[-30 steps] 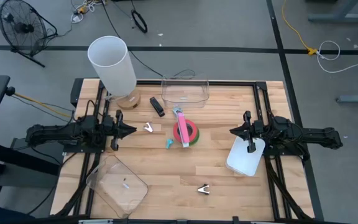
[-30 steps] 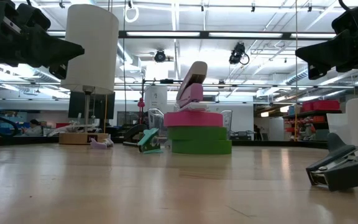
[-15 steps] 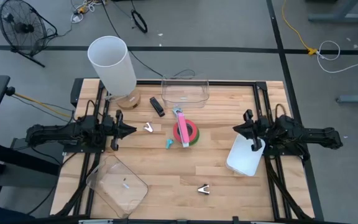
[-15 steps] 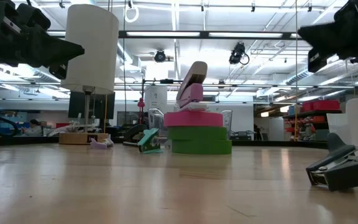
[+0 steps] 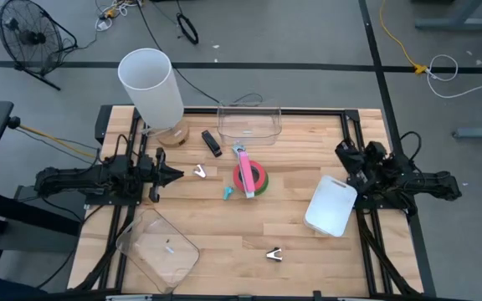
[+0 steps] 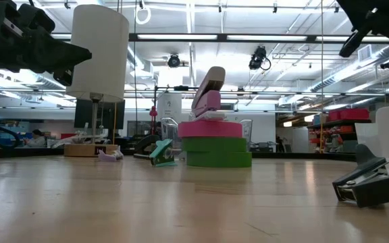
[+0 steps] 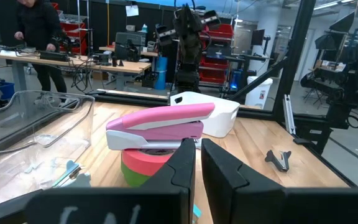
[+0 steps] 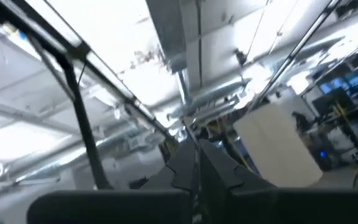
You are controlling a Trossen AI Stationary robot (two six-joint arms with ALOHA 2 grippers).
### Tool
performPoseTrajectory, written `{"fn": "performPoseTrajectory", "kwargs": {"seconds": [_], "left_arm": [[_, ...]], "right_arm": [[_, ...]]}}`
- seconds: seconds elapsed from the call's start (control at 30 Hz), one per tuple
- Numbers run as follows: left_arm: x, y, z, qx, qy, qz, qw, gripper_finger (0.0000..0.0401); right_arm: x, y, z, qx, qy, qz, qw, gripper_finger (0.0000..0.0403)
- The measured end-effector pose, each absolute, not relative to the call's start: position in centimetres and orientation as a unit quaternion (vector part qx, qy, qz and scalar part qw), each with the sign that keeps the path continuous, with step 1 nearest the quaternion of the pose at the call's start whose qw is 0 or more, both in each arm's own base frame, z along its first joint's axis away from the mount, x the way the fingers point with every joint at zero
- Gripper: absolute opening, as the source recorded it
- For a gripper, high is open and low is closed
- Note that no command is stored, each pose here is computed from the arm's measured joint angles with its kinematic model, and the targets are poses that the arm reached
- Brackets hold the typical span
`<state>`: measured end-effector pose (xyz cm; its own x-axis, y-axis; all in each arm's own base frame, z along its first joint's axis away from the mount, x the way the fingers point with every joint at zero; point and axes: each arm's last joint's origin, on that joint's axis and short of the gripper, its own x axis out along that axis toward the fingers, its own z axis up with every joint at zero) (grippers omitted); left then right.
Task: Pick and place Stapler, Stapler remover, tape
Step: Put the pink stapler into the top transparent bin
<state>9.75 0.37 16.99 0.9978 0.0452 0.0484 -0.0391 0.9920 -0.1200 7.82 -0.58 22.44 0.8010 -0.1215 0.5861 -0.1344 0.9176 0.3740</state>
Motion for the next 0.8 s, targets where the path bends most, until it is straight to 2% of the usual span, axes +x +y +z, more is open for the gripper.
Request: {"fn": "performPoseTrajectory", "kwargs": {"seconds": [0.3,0.57,0.8], "left_arm": [[9.7,0.4,17.0,-0.060,-0.026,0.021,0.998,0.0030],[9.7,0.4,17.0,-0.060,-0.025,0.021,0.998,0.0030],[9.7,0.4,17.0,-0.060,-0.026,0.021,0.998,0.0030]], "right_arm": [[7.3,-0.9,23.6,0.242,-0.344,-0.035,0.907,0.0003],[6.0,-1.0,27.5,0.244,-0.351,-0.065,0.902,0.0001],[5.4,-0.8,32.0,0.238,-0.317,-0.050,0.917,0.0001]]}}
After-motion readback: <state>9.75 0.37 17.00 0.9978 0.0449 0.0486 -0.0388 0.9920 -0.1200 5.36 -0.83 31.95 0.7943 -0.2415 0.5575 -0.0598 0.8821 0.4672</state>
